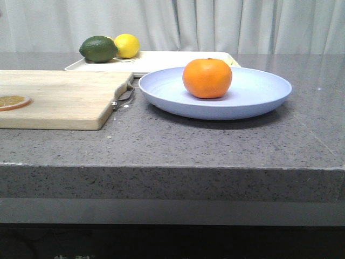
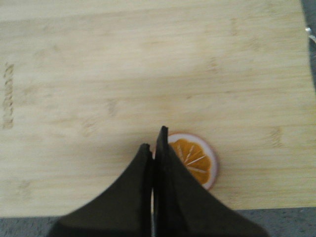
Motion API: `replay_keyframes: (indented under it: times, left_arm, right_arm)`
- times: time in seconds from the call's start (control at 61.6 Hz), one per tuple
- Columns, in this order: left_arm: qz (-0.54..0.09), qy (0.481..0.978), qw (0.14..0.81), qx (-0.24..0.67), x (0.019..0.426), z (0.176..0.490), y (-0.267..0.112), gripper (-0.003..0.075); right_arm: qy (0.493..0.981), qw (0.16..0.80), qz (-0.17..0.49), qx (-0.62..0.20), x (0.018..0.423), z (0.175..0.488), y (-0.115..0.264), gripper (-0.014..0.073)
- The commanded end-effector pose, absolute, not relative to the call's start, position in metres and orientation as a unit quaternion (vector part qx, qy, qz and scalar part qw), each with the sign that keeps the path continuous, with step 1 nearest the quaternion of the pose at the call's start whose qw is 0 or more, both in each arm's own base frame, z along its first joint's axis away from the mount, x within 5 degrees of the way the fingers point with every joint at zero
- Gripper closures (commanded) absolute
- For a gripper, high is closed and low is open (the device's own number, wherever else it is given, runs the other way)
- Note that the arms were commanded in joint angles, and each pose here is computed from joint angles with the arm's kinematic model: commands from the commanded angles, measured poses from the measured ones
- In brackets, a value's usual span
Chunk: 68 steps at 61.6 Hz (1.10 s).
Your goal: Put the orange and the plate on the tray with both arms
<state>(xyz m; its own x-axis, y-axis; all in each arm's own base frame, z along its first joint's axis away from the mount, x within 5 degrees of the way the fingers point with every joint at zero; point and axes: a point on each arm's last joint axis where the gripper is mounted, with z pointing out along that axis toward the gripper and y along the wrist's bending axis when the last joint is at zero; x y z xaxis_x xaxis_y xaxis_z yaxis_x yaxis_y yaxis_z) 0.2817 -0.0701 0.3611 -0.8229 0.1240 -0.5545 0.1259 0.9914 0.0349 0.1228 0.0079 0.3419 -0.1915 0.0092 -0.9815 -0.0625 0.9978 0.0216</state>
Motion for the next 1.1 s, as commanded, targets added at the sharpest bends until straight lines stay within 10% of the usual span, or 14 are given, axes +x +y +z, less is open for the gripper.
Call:
replay_keyframes:
  times: [0.0, 0.731, 1.088]
  left_arm:
    - [-0.014, 0.938, 0.344, 0.034, 0.261, 0.368, -0.052, 0.0738]
    - [-0.088, 0.794, 0.601, -0.027, 0.067, 0.311, -0.007, 0.0738]
    - [-0.055, 0.714, 0.698, 0.002, 0.039, 0.302, -0.001, 0.0738]
  right_arm:
    - [0.737, 0.676, 0.024, -0.016, 0.124, 0.361, 0.007, -0.0047]
    - [0.737, 0.675, 0.024, -0.016, 0.124, 0.361, 0.007, -0.0047]
    - [0.771, 0.636, 0.042, -0.003, 0.146, 0.348, 0.009, -0.0047]
